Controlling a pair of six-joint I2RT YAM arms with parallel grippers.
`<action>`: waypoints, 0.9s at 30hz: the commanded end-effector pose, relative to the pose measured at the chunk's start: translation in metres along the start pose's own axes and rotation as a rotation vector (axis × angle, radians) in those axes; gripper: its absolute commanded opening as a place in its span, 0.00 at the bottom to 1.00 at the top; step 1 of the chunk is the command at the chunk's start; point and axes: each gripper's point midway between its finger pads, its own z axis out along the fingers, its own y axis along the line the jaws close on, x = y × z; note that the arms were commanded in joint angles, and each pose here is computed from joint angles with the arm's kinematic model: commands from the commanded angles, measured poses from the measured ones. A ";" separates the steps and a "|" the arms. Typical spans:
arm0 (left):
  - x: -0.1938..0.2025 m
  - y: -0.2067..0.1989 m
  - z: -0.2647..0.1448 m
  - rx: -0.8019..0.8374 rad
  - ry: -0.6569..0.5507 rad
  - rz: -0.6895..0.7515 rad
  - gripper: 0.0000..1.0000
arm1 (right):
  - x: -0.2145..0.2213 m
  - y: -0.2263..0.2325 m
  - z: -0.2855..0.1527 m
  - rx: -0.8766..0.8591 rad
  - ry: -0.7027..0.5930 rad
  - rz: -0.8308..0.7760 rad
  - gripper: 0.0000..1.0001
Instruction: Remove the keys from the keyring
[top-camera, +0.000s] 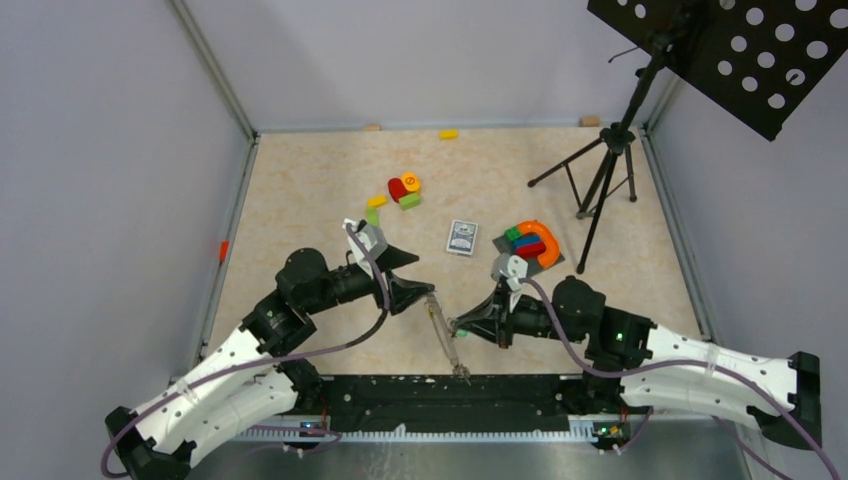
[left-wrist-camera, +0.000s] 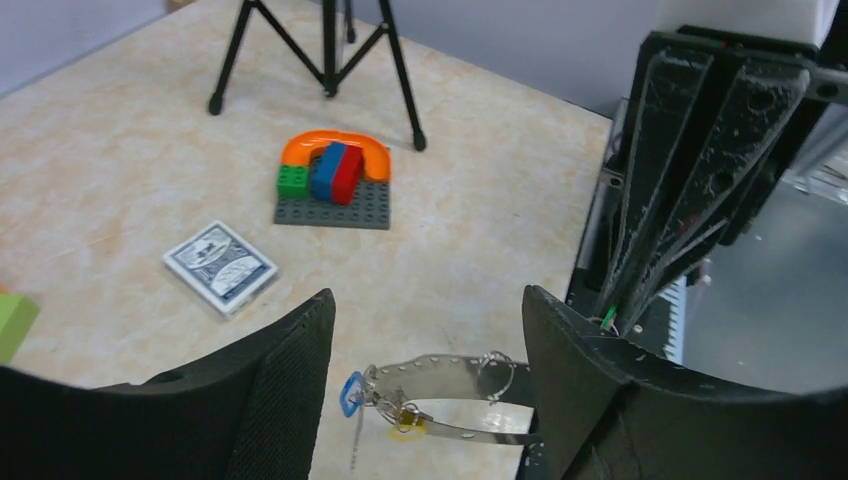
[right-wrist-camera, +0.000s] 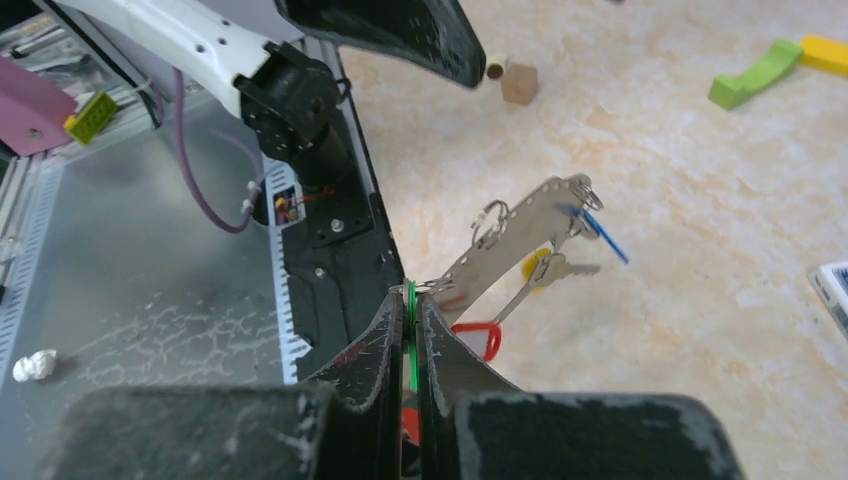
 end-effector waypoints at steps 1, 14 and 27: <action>-0.006 -0.034 0.001 0.207 -0.039 0.039 0.69 | -0.047 0.030 -0.014 -0.151 -0.197 -0.110 0.00; 0.002 -0.085 -0.014 0.547 -0.027 0.082 0.60 | -0.054 0.055 -0.026 -0.297 -0.260 -0.226 0.00; 0.018 -0.115 -0.014 0.675 -0.002 0.038 0.55 | -0.055 0.053 -0.023 -0.286 -0.273 -0.232 0.00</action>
